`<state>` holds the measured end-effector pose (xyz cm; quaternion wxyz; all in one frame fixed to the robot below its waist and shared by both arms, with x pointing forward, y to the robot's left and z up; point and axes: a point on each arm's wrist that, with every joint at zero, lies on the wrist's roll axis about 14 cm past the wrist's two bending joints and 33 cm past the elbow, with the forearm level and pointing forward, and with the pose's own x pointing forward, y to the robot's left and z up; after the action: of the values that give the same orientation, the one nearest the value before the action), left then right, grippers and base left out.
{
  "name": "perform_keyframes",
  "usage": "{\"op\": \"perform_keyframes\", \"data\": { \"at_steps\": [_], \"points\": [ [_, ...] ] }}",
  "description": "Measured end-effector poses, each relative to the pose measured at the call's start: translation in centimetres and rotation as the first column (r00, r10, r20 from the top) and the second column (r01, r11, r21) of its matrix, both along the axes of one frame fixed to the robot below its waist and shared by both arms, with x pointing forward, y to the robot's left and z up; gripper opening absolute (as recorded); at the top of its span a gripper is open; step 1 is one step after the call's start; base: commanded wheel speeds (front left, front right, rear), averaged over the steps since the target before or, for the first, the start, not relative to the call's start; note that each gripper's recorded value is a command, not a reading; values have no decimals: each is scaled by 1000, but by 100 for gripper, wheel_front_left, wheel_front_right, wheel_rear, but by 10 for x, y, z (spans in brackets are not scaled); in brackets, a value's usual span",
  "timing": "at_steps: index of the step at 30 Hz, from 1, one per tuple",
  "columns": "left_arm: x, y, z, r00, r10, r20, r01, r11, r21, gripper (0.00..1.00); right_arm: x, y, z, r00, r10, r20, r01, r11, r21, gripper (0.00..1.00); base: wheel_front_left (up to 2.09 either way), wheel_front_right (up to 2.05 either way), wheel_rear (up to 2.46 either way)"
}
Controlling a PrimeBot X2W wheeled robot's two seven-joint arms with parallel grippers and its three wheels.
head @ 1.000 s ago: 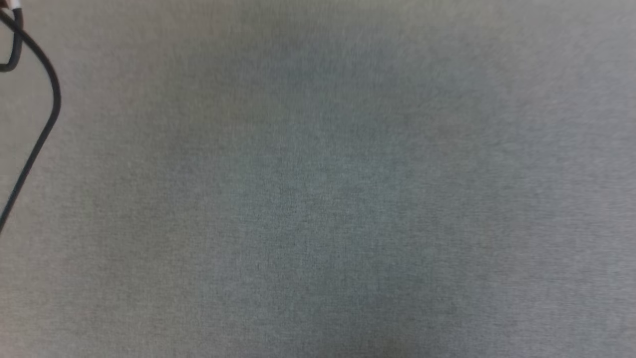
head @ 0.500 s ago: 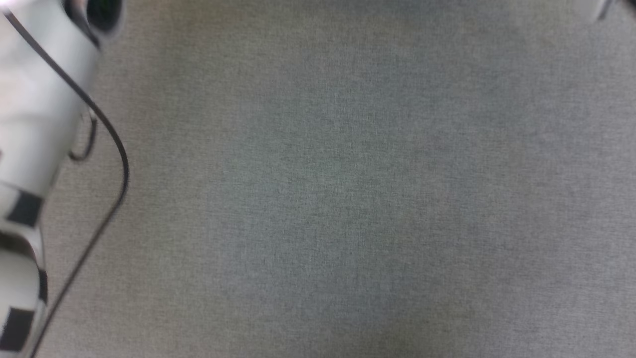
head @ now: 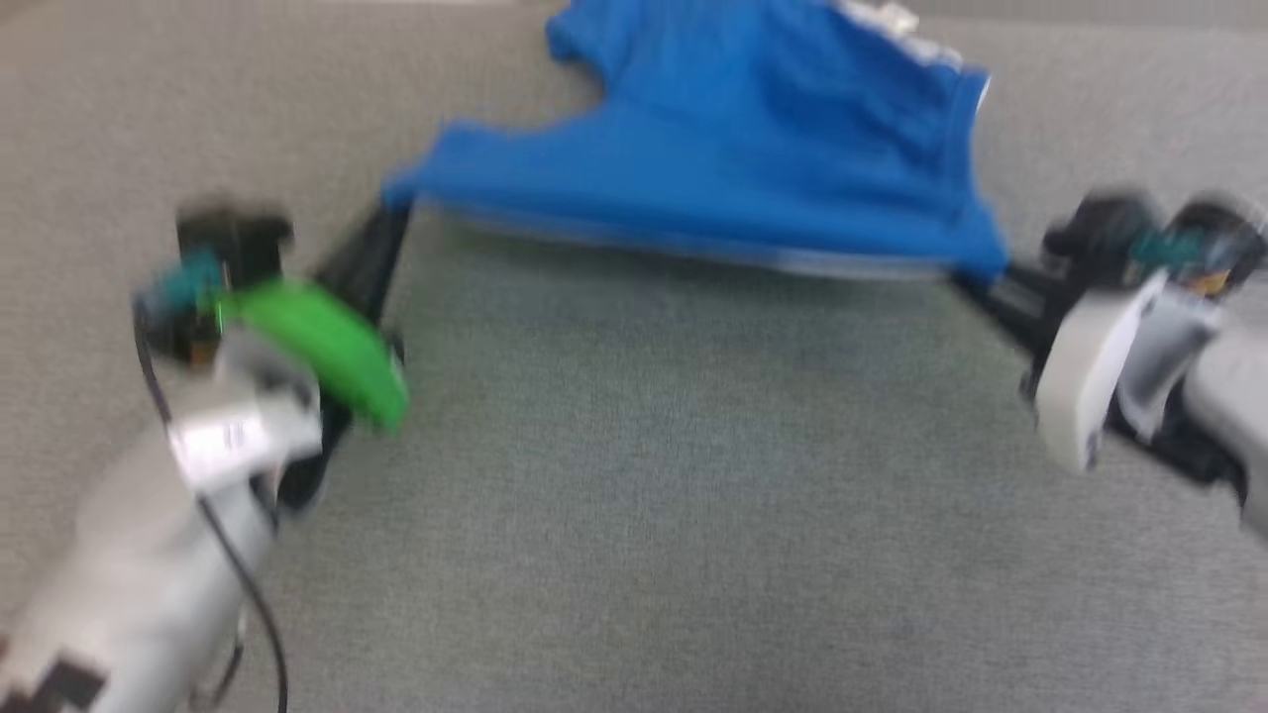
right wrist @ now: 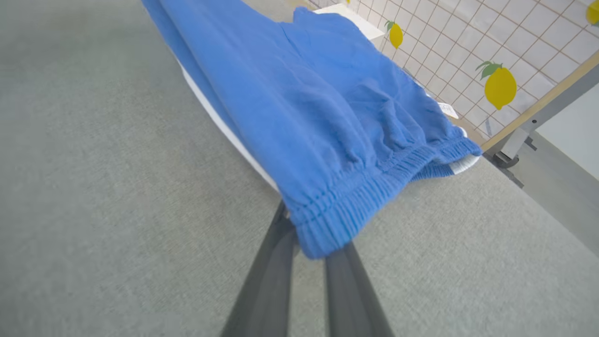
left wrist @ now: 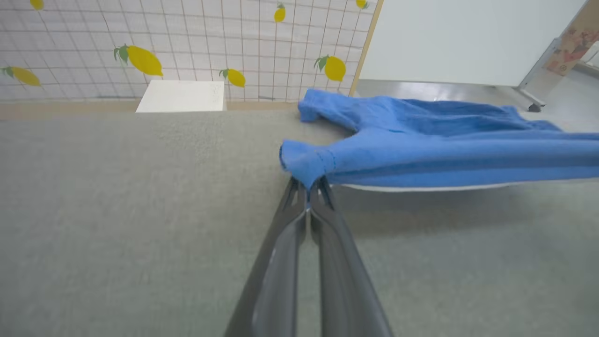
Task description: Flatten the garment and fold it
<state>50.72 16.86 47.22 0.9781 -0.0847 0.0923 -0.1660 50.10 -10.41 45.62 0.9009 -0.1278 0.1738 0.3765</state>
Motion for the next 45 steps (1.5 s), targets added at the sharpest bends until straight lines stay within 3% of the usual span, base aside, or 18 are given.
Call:
{"op": "perform_keyframes", "data": {
  "at_steps": [12,16,25,31,36,45],
  "points": [
    [-154,6,-38,984,36,-172,-35,999,7,0,-135,-6,-21,983,67,-174,-71,997,-16,0,0,0,0],
    [-190,10,-39,975,71,-208,-76,997,-17,0,-178,-10,-30,968,68,-242,-71,997,-6,0,0,0,0],
    [-237,11,-37,967,110,-230,-121,992,-38,0,-224,-8,-32,952,71,-298,-67,997,24,0,0,0,0],
    [-231,14,-25,978,101,-182,-103,995,-3,0,-206,-2,-12,974,56,-220,-45,997,55,0,0,0,0],
    [-187,5,12,997,14,-80,-10,999,47,0,-183,-2,5,986,22,-167,-9,997,83,0,0,0,0],
    [-113,-10,22,997,-59,-55,63,995,73,0,-150,-7,12,986,-57,-154,79,987,143,0,0,0,0]
  ]
}}
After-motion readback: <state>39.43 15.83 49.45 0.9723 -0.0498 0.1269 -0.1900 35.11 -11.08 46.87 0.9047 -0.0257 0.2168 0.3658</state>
